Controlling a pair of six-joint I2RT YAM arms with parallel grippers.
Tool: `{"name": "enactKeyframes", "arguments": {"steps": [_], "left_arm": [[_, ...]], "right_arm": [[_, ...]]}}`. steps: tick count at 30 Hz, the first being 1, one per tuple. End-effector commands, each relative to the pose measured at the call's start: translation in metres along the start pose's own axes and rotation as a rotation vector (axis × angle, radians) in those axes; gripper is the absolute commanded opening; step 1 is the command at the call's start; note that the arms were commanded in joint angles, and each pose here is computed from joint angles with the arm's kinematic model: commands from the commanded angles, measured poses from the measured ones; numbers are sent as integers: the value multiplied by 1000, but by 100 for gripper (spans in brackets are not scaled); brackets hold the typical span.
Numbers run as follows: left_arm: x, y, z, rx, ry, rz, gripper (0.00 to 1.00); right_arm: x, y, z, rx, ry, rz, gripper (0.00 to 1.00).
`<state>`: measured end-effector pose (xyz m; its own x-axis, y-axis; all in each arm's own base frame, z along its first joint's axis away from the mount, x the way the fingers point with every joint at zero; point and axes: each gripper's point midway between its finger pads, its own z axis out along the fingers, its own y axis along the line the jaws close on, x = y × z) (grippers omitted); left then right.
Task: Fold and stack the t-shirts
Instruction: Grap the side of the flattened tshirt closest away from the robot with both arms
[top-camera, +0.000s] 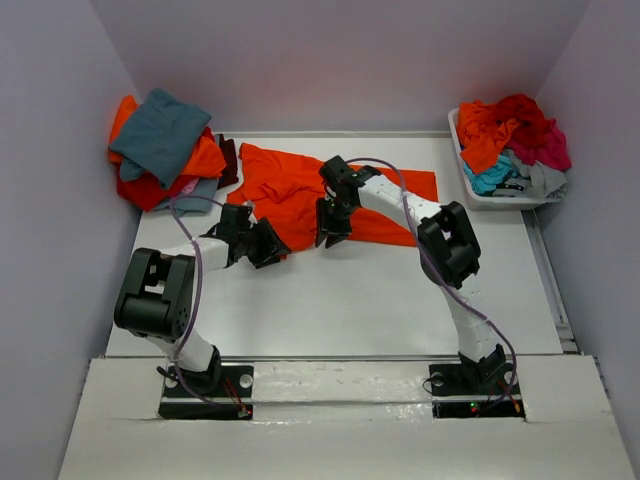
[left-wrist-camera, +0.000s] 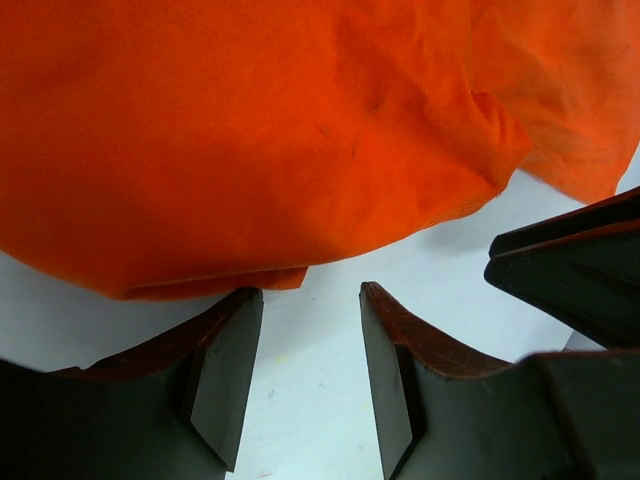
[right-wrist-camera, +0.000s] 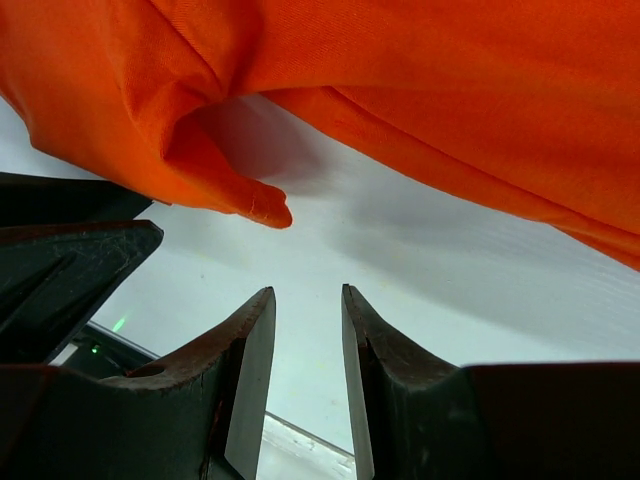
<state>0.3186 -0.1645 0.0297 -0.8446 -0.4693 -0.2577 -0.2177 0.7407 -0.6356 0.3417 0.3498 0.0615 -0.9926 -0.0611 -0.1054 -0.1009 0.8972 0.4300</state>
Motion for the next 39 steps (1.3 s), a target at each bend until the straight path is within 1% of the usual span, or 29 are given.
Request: {"name": "enactKeyframes", "arguments": {"steps": [1, 6, 8, 10, 11, 13, 19, 23, 26, 27, 32, 39], "left_arm": [[7, 16, -1, -70, 5, -6, 56], [5, 24, -7, -130, -7, -6, 56], [10, 31, -10, -168, 9, -17, 56], [10, 39, -14, -217, 3, -23, 56], [9, 44, -16, -254, -1, -22, 54], [9, 48, -19, -278, -4, -20, 54], [13, 63, -18, -357, 23, -23, 53], [14, 65, -11, -362, 43, -24, 53], [16, 61, -2, -344, 70, -22, 50], [17, 55, 2, -328, 78, -13, 50], [23, 54, 12, -328, 109, -3, 50], [33, 67, 11, -364, 138, 0, 48]], "right_arm": [[-1, 4, -20, 1, -30, -19, 39], [-3, 7, -19, -9, -29, -19, 38], [-4, 8, -20, -10, -31, -20, 39], [-4, 7, -20, -5, -31, -19, 38], [-4, 7, -20, -4, -33, -19, 38], [-4, 7, -20, -6, -36, -17, 38], [-3, 8, -20, -16, -36, -13, 38], [-3, 7, -21, -15, -42, -18, 38], [-1, 6, -21, -12, -41, -20, 38], [-1, 5, -21, -9, -39, -20, 38], [0, 3, -23, 0, -45, -26, 38], [-1, 3, -23, 0, -45, -26, 38]]}}
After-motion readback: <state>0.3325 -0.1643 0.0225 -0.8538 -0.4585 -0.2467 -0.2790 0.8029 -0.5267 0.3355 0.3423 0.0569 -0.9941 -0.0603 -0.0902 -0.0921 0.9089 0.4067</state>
